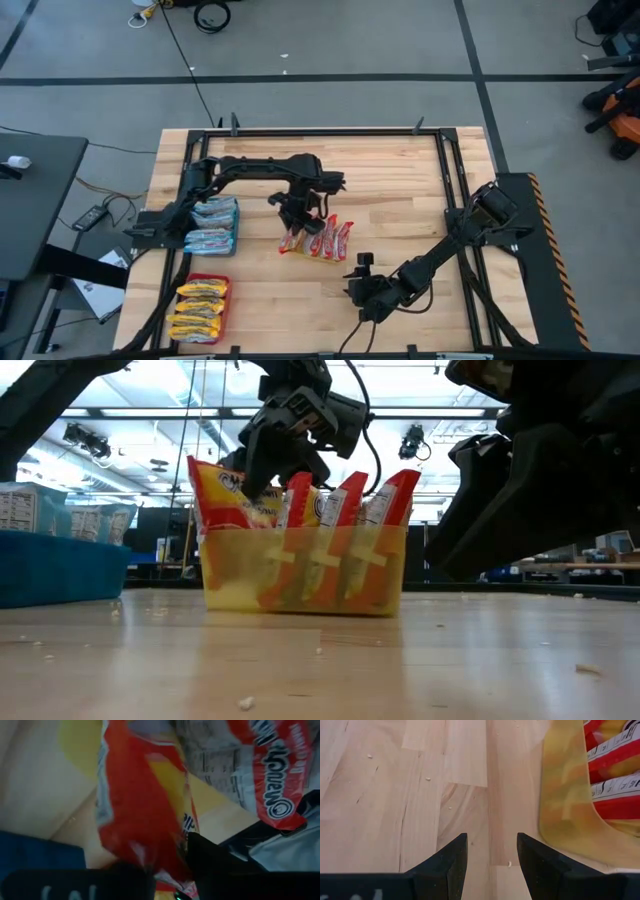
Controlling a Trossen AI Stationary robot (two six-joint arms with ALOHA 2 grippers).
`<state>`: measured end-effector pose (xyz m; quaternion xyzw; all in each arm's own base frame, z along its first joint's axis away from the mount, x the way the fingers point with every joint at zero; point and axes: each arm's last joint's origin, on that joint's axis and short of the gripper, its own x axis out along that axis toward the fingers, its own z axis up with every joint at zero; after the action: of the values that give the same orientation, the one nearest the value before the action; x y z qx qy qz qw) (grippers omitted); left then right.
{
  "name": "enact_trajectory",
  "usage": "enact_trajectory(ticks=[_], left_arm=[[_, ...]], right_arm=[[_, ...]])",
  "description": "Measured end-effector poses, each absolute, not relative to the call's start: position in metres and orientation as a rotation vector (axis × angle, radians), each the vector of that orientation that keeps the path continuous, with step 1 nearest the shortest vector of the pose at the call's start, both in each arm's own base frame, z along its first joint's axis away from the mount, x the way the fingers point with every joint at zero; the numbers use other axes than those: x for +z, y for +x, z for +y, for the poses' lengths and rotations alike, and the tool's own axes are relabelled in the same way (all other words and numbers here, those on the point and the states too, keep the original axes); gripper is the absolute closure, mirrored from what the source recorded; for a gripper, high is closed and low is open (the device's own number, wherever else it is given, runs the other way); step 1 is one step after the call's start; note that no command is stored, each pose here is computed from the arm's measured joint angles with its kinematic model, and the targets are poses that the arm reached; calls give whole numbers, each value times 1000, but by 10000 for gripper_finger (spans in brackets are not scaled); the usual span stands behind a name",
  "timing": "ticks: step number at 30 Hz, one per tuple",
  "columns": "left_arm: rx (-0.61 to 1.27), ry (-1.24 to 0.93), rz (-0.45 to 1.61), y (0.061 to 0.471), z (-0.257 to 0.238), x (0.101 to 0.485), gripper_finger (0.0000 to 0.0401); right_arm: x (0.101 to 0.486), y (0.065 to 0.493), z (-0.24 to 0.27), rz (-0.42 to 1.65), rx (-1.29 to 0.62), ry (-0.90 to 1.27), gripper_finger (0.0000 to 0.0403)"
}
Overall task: Sort Maruchan noodles
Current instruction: Put the red noodle pack into the yellow bin
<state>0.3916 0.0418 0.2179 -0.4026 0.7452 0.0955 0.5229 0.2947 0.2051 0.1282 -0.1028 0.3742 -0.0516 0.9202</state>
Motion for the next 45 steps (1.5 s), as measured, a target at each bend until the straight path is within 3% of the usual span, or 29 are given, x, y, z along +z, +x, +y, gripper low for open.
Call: enact_trajectory(ticks=[9, 16, 22, 28, 37, 45], left_arm=[[241, -853, 1690, 393, 41, 259, 240], [373, -564, 1500, 365, 8, 324, 236], [473, -483, 1355, 329, -31, 350, 236], [614, -371, 1291, 283, -66, 336, 236], [539, -216, 1088, 223, -103, 287, 237], [422, 121, 682, 228, -127, 249, 286]], right_arm=[[128, 294, 205, 774, -107, -215, 227], [126, 287, 211, 810, -89, -175, 227], [126, 273, 230, 795, -32, -191, 227], [127, 265, 240, 782, -5, -172, 227], [126, 264, 245, 864, 141, -89, 229], [130, 269, 246, 760, 122, -191, 241]])
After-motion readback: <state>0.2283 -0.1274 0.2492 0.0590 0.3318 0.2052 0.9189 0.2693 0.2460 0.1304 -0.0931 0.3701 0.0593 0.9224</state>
